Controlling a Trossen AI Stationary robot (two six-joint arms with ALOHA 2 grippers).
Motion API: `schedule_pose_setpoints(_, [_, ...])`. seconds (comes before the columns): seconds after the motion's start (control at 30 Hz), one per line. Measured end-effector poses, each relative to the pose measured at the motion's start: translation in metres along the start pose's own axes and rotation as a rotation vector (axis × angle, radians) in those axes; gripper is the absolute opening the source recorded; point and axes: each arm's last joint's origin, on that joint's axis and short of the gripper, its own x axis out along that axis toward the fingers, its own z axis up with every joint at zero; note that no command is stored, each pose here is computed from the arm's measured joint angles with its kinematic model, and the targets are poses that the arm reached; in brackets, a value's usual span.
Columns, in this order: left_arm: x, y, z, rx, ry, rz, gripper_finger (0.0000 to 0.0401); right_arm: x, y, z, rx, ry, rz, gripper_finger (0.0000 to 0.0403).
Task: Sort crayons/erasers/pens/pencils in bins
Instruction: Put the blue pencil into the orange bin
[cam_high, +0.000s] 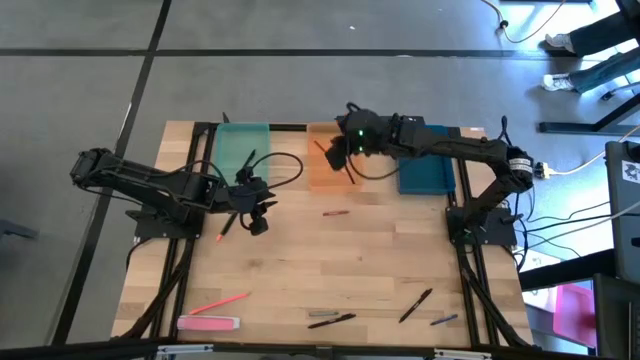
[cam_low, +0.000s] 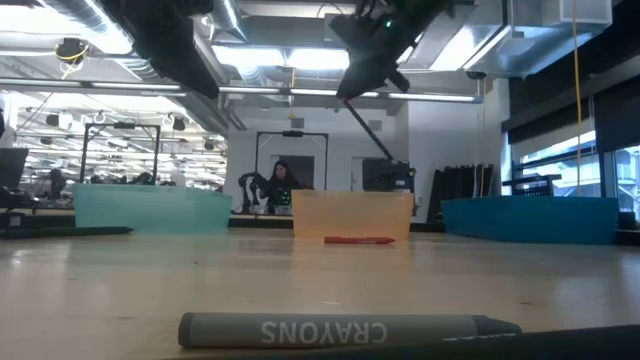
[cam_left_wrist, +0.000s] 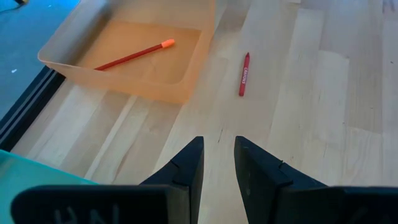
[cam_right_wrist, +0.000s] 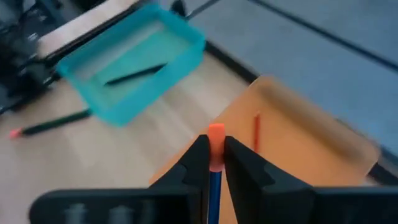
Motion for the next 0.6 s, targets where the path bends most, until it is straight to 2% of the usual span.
schedule_pose_setpoints(0.27, [0.0, 0.0, 0.0, 0.0, 0.0, 0.0, 0.0082, 0.044, -0.034, -0.003, -0.012, 0.057, -0.102, 0.0048])
schedule_pose_setpoints(0.6, [0.0, 0.0, 0.0, 0.0, 0.0, 0.0, 0.0082, 0.084, -0.041, -0.017, -0.043, 0.098, -0.116, 0.0048])
